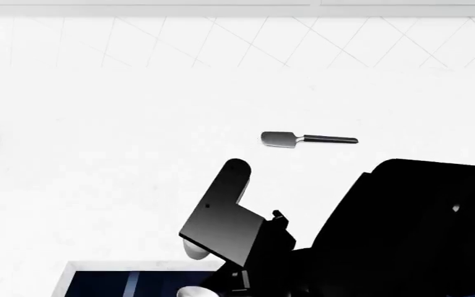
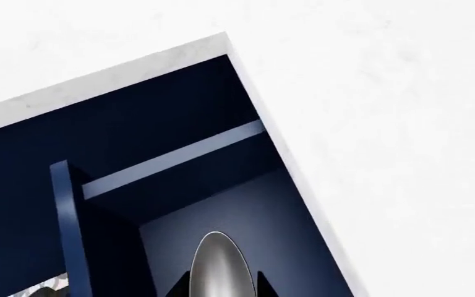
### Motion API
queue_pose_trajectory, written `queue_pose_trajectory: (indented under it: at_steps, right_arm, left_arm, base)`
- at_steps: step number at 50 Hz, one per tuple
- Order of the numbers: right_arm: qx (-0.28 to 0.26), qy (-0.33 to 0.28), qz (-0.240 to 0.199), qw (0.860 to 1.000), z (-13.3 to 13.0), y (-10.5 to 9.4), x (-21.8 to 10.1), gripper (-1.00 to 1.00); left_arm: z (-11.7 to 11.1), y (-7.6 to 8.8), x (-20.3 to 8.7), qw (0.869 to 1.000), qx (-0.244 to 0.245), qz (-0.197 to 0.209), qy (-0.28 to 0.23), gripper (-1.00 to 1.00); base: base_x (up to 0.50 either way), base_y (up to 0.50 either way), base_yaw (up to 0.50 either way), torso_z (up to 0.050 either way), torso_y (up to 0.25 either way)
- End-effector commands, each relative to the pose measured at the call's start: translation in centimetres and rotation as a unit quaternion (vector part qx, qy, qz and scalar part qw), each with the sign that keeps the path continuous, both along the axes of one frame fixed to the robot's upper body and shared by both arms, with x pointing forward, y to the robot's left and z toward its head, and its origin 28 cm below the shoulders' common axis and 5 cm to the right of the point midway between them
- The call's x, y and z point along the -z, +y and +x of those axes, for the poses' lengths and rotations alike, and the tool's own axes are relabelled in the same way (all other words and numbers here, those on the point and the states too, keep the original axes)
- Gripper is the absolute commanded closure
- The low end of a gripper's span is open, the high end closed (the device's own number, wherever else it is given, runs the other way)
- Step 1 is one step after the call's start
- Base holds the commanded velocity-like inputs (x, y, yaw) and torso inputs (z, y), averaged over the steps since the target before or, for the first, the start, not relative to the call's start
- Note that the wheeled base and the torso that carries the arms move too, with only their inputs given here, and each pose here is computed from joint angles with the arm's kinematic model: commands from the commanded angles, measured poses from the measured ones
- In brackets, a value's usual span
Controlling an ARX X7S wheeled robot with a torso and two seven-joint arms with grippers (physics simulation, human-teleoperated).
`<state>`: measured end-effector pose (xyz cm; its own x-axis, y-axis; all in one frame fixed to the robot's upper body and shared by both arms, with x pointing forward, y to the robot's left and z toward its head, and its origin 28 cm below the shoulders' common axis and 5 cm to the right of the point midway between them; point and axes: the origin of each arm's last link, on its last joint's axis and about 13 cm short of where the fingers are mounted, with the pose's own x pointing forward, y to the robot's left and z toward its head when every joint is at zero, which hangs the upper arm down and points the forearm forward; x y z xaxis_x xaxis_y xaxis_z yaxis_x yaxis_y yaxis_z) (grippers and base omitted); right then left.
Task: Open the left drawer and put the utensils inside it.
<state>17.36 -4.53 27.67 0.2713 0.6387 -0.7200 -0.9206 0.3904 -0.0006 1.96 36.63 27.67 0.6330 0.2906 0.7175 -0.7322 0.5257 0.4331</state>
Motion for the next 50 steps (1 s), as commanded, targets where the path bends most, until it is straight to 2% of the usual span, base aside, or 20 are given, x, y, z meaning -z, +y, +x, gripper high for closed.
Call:
queue_pose_trajectory:
  at_steps: [1,50]
  right_arm:
    - [0.012,0.016,-0.012,1.0,0.8,-0.4,1.6,1.0]
    - [0.087,0.039,-0.04,0.995,4.0,-2.3,3.9,1.0]
  left_arm:
    - [0.1,0.0,0.0,1.0,0.0,0.001,0.0,-1.0]
    - [0.2,0.0,0.1,1.0,-0.001,0.001,0.001,-1.0]
  base:
    - [0.0,0.0,0.0,0.0,0.0]
    - [0.0,0.0,0.0,0.0,0.0]
